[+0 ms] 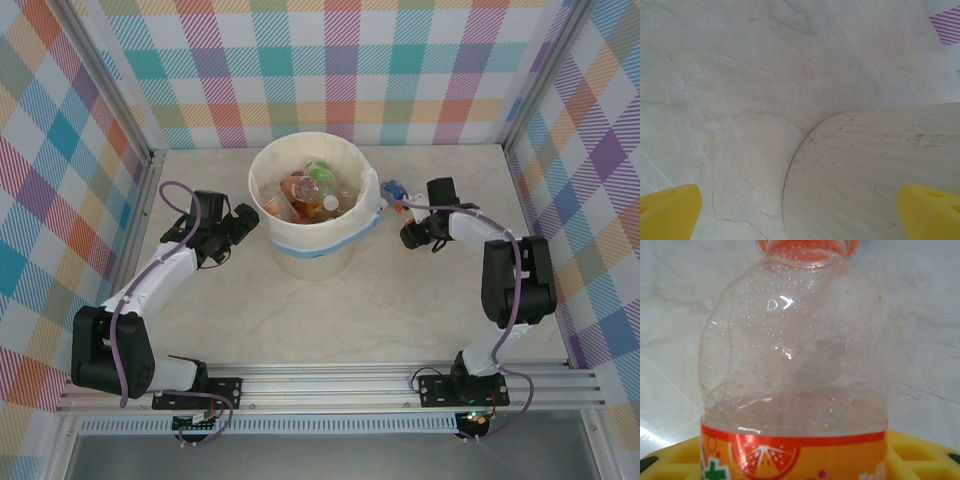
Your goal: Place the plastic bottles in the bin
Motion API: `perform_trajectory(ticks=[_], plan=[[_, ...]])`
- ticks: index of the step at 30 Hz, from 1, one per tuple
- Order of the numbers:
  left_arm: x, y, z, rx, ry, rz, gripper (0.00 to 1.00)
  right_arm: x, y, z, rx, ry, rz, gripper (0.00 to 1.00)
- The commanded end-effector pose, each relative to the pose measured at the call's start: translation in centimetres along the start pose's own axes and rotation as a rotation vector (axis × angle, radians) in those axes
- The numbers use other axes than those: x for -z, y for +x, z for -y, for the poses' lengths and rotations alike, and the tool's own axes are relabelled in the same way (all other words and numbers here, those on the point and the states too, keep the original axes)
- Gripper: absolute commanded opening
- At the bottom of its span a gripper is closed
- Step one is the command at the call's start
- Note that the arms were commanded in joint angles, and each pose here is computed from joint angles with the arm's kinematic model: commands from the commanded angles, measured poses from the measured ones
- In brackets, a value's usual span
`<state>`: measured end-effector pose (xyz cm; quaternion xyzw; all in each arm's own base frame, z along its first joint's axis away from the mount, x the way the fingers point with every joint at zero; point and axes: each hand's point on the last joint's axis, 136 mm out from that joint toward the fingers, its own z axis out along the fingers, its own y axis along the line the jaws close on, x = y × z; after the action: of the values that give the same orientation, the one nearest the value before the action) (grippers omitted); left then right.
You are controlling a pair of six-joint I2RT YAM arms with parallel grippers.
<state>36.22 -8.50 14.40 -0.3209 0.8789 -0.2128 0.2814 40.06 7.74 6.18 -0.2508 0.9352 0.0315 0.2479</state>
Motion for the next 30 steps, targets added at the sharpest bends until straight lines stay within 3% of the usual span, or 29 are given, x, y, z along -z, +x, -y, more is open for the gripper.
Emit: perform_trajectory(ticks=[1, 6, 14, 19, 24, 30], plan=[[-0.3, 0.9, 1.1, -0.006, 0.041, -0.029, 1.00, 2.6, -2.2, -0.9, -0.034, -0.016, 0.133, 0.48], [-0.5, 1.2, 1.7, -0.005, 0.059, -0.037, 1.00, 7.1, -4.5, -1.8, -0.053, -0.041, 0.277, 0.48], [-1.0, 2.1, 2.6, -0.021, 0.069, -0.060, 1.00, 18.1, -9.7, -4.7, -0.079, -0.182, 0.568, 0.48], [-1.1, 2.0, 2.5, -0.021, 0.058, -0.058, 1.00, 24.8, -12.9, -7.8, 0.053, -0.259, 0.713, 0.48], [-0.8, 1.9, 2.5, -0.022, 0.062, -0.048, 1.00, 27.3, -15.5, -11.4, 0.213, -0.279, 0.751, 0.48], [-0.5, 1.9, 2.2, -0.024, 0.054, -0.040, 1.00, 27.0, -18.3, -15.0, 0.307, -0.318, 0.667, 0.51]])
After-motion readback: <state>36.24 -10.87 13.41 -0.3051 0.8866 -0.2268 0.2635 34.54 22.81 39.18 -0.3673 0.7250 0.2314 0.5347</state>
